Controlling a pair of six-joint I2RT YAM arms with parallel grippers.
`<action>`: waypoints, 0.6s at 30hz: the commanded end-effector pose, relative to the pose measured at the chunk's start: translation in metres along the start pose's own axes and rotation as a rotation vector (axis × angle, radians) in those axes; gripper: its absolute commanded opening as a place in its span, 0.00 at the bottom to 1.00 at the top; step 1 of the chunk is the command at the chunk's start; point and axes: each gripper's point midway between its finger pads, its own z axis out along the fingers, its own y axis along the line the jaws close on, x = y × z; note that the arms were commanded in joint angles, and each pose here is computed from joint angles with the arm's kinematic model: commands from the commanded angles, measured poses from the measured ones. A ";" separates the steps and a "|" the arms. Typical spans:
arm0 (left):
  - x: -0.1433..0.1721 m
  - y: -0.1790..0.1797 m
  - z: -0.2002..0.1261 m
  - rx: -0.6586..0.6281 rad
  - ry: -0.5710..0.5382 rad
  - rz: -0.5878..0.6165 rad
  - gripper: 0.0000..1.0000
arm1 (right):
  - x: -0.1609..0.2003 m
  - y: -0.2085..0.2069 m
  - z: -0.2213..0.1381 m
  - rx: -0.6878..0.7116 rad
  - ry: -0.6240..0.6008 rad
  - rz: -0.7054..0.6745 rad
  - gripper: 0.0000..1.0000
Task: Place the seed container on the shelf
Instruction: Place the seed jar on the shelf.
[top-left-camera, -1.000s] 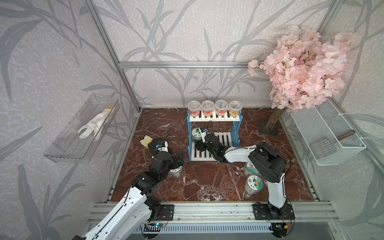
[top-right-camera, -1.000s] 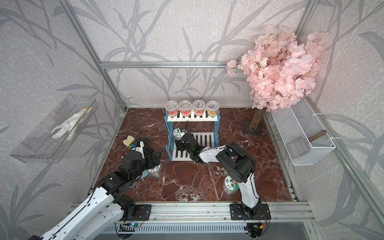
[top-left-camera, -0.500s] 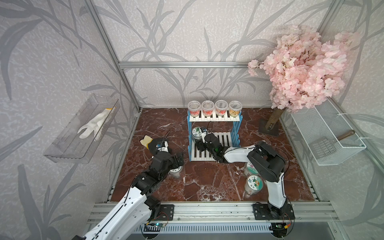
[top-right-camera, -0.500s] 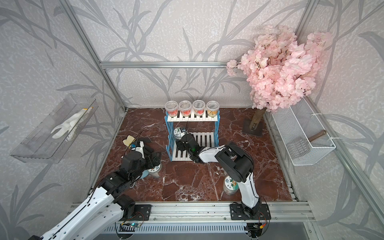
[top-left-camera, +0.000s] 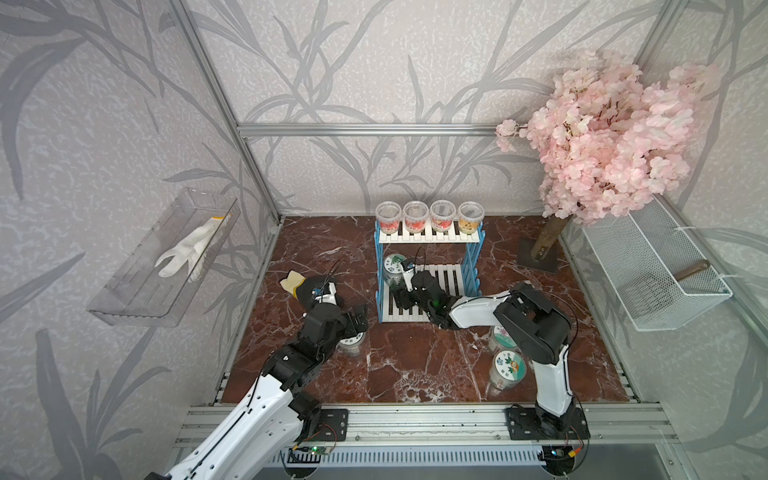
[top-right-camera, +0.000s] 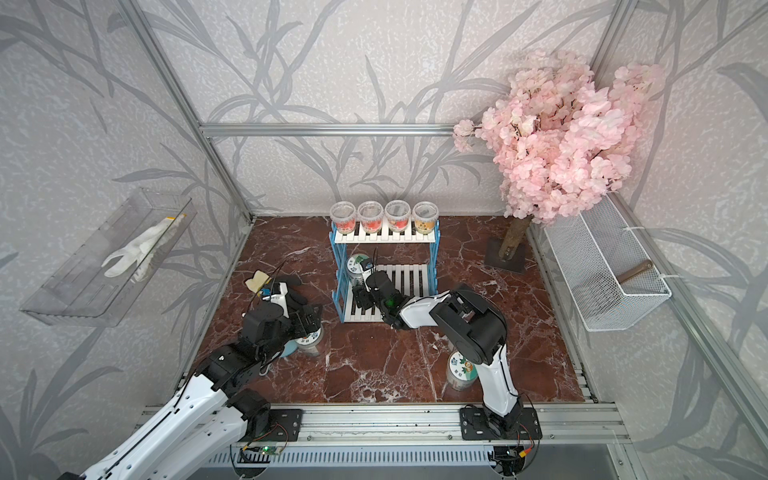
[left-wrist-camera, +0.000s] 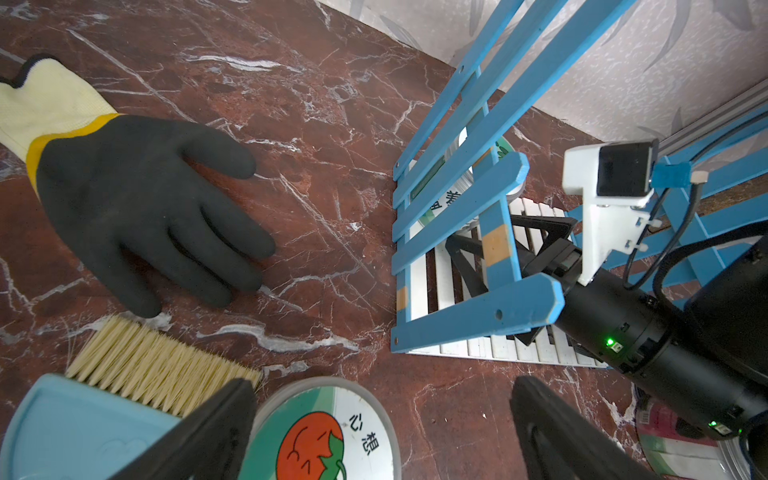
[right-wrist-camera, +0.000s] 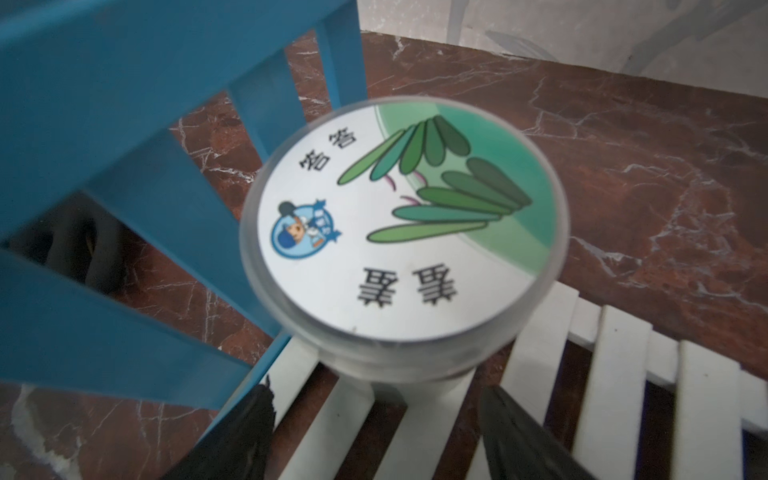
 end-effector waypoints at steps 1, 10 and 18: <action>-0.008 -0.004 -0.005 0.019 -0.017 0.007 1.00 | -0.024 0.005 -0.016 -0.030 -0.060 0.015 0.81; -0.024 -0.010 -0.026 0.053 -0.074 0.018 1.00 | -0.015 0.021 -0.056 -0.145 -0.005 -0.061 0.86; -0.025 -0.014 -0.036 0.078 -0.064 0.021 1.00 | -0.005 0.051 -0.107 -0.276 0.015 -0.108 0.87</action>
